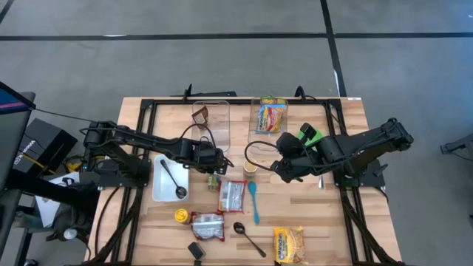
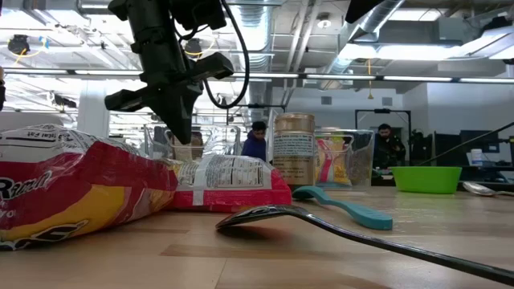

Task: Pick & Place Food Item
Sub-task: Put the light green seasoning bottle into the left transparent bin

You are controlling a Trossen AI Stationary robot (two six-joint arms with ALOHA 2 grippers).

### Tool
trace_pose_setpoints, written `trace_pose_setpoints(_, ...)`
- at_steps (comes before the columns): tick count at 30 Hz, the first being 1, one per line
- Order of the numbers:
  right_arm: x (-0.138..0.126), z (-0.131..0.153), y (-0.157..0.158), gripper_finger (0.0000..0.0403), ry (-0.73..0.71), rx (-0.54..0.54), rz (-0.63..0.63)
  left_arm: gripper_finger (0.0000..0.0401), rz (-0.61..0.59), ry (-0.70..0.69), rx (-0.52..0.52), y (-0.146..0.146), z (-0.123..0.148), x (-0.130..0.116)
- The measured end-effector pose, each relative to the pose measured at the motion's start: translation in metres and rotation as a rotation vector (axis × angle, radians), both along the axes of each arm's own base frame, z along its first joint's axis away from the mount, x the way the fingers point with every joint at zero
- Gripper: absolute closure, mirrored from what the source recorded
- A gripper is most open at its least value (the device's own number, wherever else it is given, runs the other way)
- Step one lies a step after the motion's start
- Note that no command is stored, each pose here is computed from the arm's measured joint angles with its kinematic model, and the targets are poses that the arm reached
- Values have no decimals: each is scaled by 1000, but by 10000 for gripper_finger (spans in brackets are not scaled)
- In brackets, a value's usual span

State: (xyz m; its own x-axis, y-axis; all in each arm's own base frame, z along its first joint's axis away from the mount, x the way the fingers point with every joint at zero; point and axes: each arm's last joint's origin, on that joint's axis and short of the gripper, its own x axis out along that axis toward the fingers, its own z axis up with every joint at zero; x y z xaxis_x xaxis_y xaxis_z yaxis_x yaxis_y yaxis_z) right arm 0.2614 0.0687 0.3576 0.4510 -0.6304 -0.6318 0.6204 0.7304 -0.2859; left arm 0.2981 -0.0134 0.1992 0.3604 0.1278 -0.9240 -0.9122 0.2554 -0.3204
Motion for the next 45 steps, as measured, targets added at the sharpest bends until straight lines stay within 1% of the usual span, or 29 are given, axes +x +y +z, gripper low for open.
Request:
trace_pose_setpoints(11,0,0,1,403,0,1,4,401,-2,-45,-4,-1,2,4)
trace_pose_setpoints(17,0,0,1,403,1,3,4,401,-22,-70,-52,-2,3,6)
trace_pose_setpoints(23,0,0,1,403,1,3,4,395,-27,-70,-65,-2,3,6)
trace_pose_setpoints(28,0,0,1,403,1,2,4,361,-38,-63,-89,-3,3,6)
trace_pose_setpoints(32,0,0,1,403,1,2,4,316,-84,-58,-73,-3,3,6)
trace_pose_setpoints(38,0,0,1,403,1,2,4,252,-78,-38,-51,-3,2,4)
trace_pose_setpoints(41,0,0,1,403,2,2,4,232,-75,-34,-44,-2,2,3)
trace_pose_setpoints(45,0,0,1,403,2,2,4,217,-69,-44,-29,-2,2,4)
